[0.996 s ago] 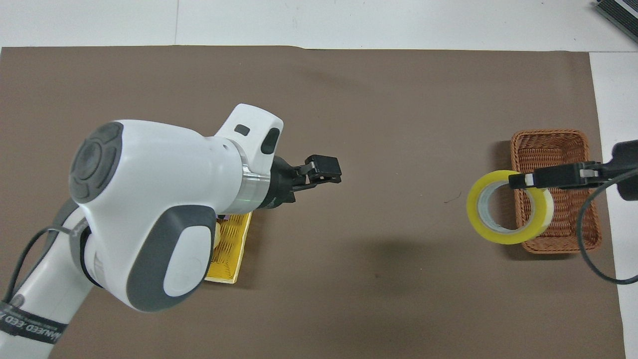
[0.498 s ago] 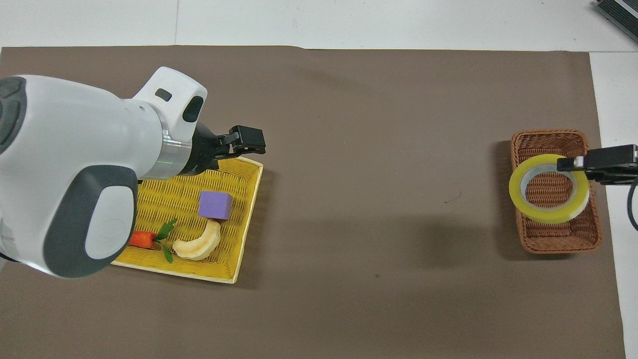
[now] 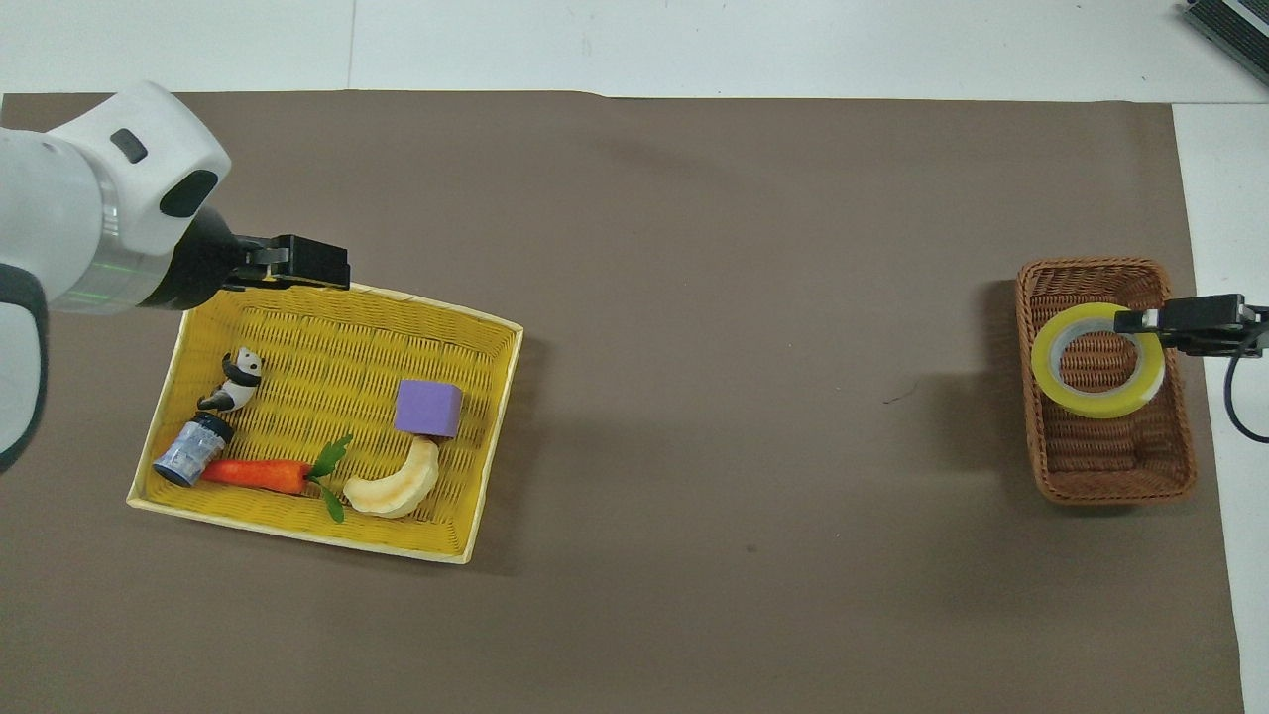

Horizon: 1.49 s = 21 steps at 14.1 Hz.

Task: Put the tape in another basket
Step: 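Lower the tape into the wicker basket while the left gripper withdraws, then open the right gripper and lift it off the tape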

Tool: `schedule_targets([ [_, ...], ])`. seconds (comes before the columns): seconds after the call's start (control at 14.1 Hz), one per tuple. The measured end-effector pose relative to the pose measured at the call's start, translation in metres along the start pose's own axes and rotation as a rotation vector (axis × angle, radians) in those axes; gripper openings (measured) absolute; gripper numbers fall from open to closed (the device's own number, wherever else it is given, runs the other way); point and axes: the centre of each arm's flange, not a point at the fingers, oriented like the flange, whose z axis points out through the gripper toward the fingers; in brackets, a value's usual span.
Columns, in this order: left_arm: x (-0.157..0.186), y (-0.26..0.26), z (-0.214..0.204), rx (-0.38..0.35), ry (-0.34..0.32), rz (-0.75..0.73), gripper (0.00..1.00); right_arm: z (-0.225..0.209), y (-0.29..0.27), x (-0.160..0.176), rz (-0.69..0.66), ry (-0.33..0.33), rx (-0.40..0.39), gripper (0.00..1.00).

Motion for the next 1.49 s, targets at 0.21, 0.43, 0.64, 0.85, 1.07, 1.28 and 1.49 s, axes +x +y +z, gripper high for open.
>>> schedule_targets([
  [0.21, 0.0, -0.05, -0.013, 0.028, -0.007, -0.016, 1.0, 0.002, 0.054, -0.007, -0.054, 0.002, 0.005, 0.57],
  [0.43, -0.008, -0.092, -0.032, 0.038, -0.05, -0.075, 1.0, 0.006, 0.079, -0.005, -0.065, 0.019, -0.024, 0.57],
  [0.64, -0.022, -0.096, -0.051, 0.058, -0.1, -0.079, 1.0, 0.01, 0.083, -0.005, -0.078, 0.009, -0.026, 0.56],
  [0.85, -0.038, -0.092, -0.068, 0.073, -0.124, -0.074, 1.0, 0.016, 0.092, -0.006, -0.073, 0.012, -0.034, 0.56],
  [1.07, -0.044, -0.092, -0.067, 0.074, -0.137, -0.076, 1.0, 0.024, 0.099, -0.009, -0.058, 0.011, -0.039, 0.7],
  [1.28, -0.047, -0.096, -0.067, 0.104, -0.159, -0.077, 1.0, 0.021, 0.098, -0.007, -0.063, 0.023, -0.047, 1.0],
  [1.49, -0.055, -0.097, -0.07, 0.116, -0.213, -0.084, 1.0, 0.004, 0.087, 0.018, -0.108, 0.137, -0.152, 1.0],
])
